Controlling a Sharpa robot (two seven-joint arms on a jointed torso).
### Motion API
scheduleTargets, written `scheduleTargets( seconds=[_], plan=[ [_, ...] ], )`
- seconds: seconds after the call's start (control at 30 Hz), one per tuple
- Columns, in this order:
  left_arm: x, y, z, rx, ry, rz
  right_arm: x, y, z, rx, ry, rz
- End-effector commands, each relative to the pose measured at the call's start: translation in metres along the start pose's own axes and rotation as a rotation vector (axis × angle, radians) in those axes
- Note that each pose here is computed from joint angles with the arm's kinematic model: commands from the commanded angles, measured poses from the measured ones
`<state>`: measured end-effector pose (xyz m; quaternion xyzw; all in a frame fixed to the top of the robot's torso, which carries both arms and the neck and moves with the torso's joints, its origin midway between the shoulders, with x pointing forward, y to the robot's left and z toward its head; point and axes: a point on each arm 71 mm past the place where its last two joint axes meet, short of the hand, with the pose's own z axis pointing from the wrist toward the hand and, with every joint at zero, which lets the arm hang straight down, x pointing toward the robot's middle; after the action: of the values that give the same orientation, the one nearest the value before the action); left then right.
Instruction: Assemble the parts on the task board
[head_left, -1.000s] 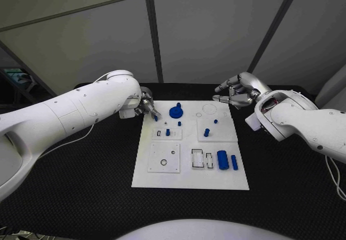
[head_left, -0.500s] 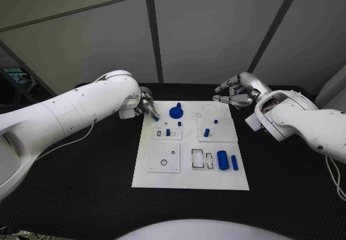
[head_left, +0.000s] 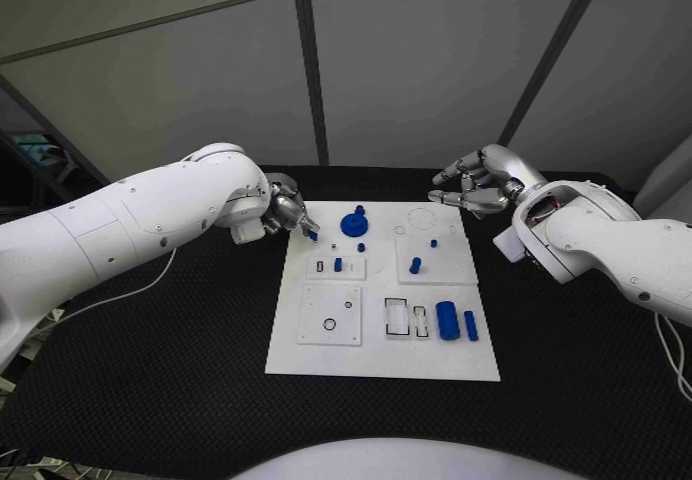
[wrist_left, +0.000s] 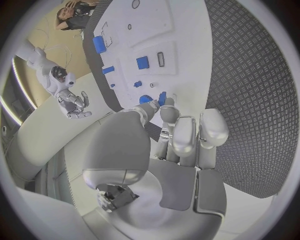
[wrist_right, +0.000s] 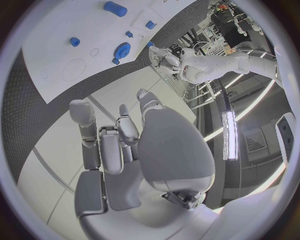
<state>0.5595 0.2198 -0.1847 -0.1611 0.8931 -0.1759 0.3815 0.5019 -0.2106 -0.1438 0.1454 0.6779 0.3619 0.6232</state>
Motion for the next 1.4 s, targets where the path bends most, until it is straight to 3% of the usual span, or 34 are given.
scheduleTargets(
  seconds=[0.03,0.2,0.43,0.9,1.4],
  plan=[
    [0.0018,-0.0025,-0.0065,0.058,-0.032,-0.111,-0.001,0.001,0.000,-0.009,0.000,0.000],
    [0.0093,0.0021,-0.0167,0.072,-0.053,-0.137,-0.002,0.000,0.000,-0.008,-0.002,0.000],
    [0.0256,0.0056,-0.0231,0.072,-0.069,-0.116,-0.002,0.000,-0.001,-0.006,-0.002,-0.001],
    [0.0497,0.0063,-0.0228,0.047,-0.064,0.010,-0.003,-0.001,-0.001,-0.004,-0.002,-0.002],
    [0.0567,0.0069,-0.0222,0.015,-0.027,0.068,-0.002,-0.001,0.000,-0.005,0.000,-0.001]
  ],
)
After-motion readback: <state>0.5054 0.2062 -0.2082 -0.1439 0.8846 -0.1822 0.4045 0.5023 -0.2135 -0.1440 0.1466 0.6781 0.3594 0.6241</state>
